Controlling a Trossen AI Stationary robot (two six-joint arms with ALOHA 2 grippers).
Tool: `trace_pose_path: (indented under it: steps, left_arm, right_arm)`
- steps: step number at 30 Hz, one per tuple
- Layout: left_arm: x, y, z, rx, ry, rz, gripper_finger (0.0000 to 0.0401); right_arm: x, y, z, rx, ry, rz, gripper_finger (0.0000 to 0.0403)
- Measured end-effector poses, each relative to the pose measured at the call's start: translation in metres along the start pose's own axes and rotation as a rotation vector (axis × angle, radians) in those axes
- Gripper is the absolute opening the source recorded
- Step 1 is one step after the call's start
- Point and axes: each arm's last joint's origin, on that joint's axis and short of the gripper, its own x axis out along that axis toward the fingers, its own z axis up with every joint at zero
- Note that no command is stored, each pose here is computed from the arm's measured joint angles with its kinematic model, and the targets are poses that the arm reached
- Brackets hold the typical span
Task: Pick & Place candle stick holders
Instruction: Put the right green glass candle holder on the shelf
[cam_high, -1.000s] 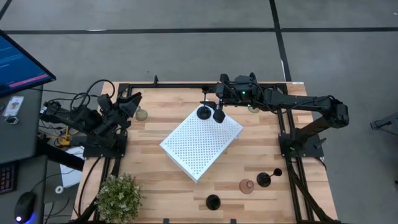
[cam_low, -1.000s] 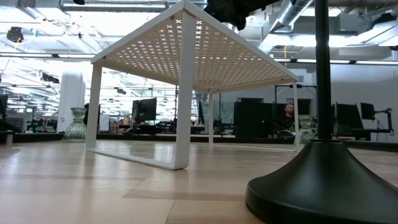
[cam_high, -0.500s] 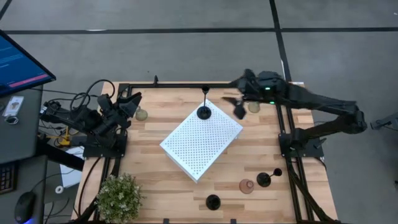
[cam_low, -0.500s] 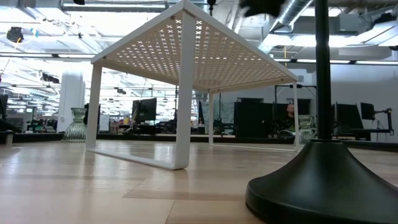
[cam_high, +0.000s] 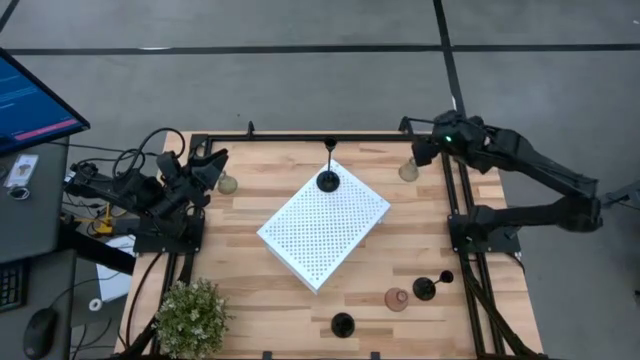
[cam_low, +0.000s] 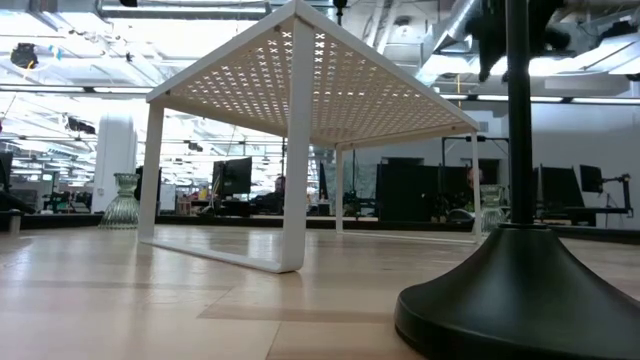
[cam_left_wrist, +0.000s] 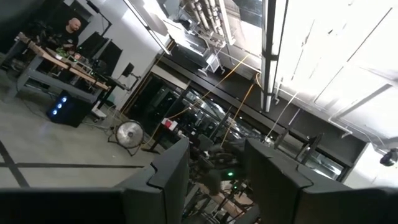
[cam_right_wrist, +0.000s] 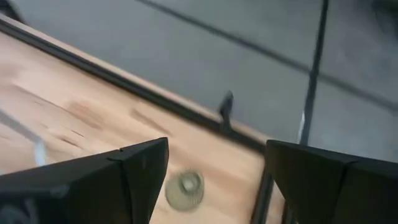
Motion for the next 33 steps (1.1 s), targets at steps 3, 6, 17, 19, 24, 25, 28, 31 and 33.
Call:
trace_pose_path:
  steps: [3,6,17,19,24,25,28,31,33]
  left_arm:
    - [0.000,-0.001,0.000,0.000,0.004,-0.026,0.0155]
    - [0.000,-0.001,0.000,0.000,0.005,-0.029,0.0155]
    - [0.000,-0.001,0.000,0.017,0.004,-0.023,0.0155]
    - [0.000,-0.001,0.000,0.017,0.004,-0.022,0.0155]
    - [0.000,-0.001,0.000,0.017,0.004,-0.021,0.0155]
    - [0.000,-0.001,0.000,0.016,0.004,-0.021,0.0155]
    - [0.000,-0.001,0.000,0.016,0.004,-0.021,0.0155]
    - [0.000,-0.001,0.000,0.014,0.003,-0.021,0.0155]
    - [0.000,-0.001,0.000,0.009,0.004,-0.021,0.0155]
  right_arm:
    - [0.022,-0.001,-0.006,0.044,0.089,-0.003,0.0260]
    - [0.044,-0.004,-0.013,0.066,0.175,-0.011,0.0260]
    - [0.095,-0.003,-0.046,0.145,0.225,0.035,0.0260]
    - [0.100,-0.001,-0.054,0.145,0.216,0.041,0.0260]
    - [0.112,0.009,-0.069,0.161,0.123,0.096,0.0260]
    - [0.114,0.011,-0.072,0.160,0.101,0.110,0.0260]
    - [0.118,0.016,-0.083,0.166,0.046,0.135,0.0260]
    - [0.117,0.017,-0.098,0.160,0.003,0.122,0.0260]
    - [0.114,0.016,-0.108,0.161,-0.041,0.112,0.0260]
